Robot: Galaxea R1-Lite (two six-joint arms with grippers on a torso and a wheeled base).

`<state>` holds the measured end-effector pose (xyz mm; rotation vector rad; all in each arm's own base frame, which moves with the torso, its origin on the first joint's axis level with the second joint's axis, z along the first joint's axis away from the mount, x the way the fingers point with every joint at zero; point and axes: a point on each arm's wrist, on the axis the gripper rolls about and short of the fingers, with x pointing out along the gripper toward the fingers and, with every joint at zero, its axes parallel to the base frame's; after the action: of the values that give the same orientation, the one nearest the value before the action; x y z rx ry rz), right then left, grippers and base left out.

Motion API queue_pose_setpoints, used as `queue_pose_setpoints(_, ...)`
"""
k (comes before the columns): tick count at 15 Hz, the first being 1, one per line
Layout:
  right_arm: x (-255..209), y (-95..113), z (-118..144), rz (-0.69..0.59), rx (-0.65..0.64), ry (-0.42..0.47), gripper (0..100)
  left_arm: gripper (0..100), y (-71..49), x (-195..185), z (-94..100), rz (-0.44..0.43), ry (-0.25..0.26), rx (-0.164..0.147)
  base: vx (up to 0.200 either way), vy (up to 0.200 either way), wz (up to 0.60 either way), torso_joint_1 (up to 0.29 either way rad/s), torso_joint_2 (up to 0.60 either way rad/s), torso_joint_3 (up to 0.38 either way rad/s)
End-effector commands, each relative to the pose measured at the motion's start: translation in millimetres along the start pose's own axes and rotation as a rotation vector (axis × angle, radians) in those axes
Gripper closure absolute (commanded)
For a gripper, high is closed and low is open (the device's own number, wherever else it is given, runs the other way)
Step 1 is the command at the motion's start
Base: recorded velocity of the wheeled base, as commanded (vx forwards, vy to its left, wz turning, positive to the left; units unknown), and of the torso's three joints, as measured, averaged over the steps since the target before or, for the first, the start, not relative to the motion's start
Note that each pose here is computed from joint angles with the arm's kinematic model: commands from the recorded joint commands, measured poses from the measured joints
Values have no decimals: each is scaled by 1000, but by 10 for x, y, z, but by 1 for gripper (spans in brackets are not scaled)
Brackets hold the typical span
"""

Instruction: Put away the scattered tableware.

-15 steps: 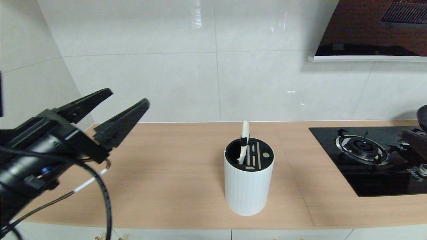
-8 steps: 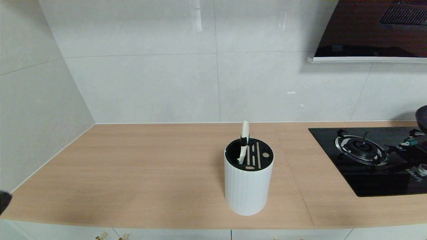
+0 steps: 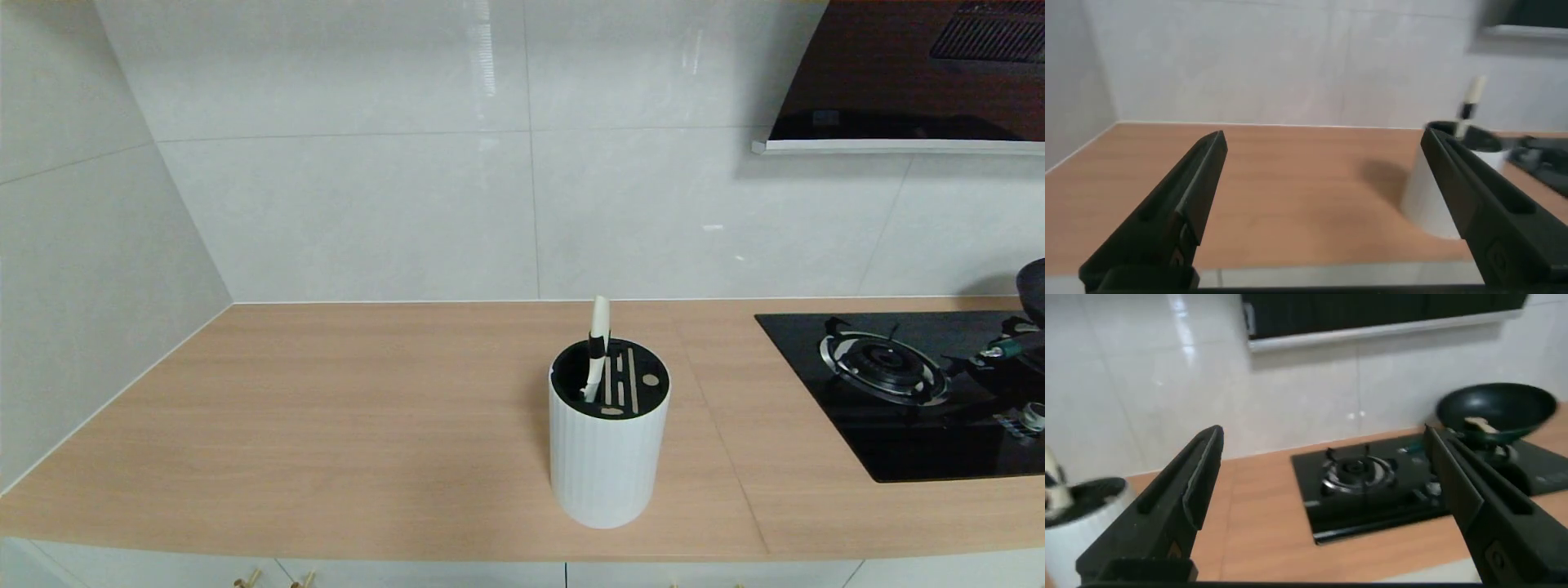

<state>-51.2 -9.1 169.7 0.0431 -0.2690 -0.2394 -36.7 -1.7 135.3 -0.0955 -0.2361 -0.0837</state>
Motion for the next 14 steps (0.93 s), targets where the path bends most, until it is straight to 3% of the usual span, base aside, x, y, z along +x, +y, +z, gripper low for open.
queue_pose_setpoints(1,-23,21,-368,-72,-38,78,0,0,47,29,-370,46,37,38,0,0,0,0,0,0)
queue_pose_setpoints(2,-9,21,-427,-80,-42,90,0,0,52,23,-418,48,49,44,0,0,0,0,0,0)
queue_pose_setpoints(3,14,25,-575,-76,-61,109,0,0,58,15,-470,57,103,47,0,0,0,0,0,0)
queue_pose_setpoints(6,35,27,-843,-52,-137,128,0,0,70,-6,-595,60,225,107,0,0,0,0,0,0)
queue_pose_setpoints(8,31,27,-874,-46,-140,158,0,0,70,-6,-596,53,228,128,0,0,0,0,0,0)
queue_pose_setpoints(9,20,28,-931,-28,-148,212,0,0,70,-6,-598,49,230,137,0,0,0,0,0,0)
queue_pose_setpoints(13,22,31,-926,-3,-118,208,0,0,69,-6,-596,50,228,132,0,0,0,0,0,0)
queue_pose_setpoints(14,22,34,-927,9,-119,208,0,0,70,-6,-590,54,224,116,0,0,0,0,0,0)
